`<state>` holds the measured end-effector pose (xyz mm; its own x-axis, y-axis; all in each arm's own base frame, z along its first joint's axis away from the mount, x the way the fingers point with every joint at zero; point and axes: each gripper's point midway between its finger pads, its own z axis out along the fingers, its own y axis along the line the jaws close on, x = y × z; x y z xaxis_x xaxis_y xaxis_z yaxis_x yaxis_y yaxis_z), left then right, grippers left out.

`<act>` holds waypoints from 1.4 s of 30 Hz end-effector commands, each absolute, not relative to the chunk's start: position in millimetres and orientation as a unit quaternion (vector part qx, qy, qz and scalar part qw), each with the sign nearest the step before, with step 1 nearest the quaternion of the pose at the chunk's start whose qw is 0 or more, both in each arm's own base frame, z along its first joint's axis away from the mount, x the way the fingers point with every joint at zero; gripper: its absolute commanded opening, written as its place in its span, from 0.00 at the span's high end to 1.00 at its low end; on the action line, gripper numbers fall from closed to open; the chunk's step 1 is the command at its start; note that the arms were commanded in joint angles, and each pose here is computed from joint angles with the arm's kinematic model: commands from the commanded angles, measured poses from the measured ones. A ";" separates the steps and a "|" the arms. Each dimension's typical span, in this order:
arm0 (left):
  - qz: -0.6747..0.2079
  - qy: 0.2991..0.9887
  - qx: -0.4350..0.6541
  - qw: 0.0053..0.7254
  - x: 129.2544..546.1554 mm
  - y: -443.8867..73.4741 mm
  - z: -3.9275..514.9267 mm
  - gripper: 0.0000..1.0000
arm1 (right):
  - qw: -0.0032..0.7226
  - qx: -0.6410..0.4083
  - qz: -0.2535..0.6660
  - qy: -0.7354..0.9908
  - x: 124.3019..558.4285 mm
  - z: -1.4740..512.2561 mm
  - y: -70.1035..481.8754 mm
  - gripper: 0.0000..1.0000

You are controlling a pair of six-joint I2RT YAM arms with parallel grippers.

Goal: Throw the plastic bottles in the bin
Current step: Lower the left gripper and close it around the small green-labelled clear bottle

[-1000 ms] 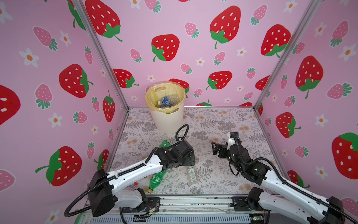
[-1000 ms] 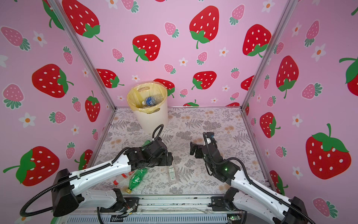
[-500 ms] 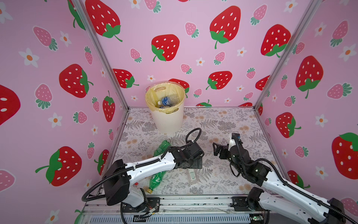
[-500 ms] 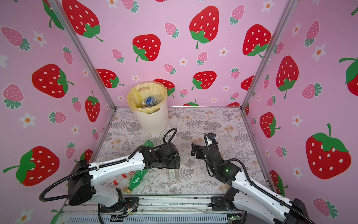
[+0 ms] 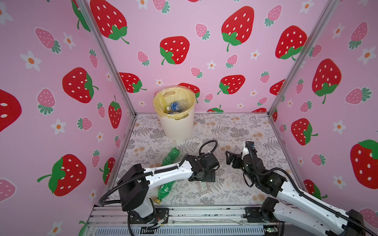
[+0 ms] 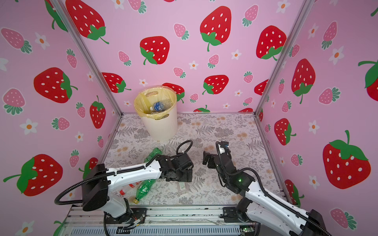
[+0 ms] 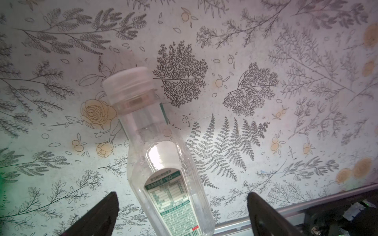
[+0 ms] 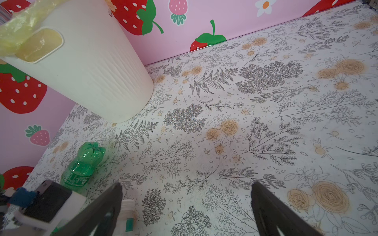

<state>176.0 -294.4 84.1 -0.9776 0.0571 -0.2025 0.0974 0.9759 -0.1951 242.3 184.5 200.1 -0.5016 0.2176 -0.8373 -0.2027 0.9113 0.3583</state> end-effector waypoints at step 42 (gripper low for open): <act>-0.099 0.995 0.002 0.017 163.6 -293.0 43.2 0.35 | 0.502 0.030 0.203 0.840 243.1 199.4 174.2 0.01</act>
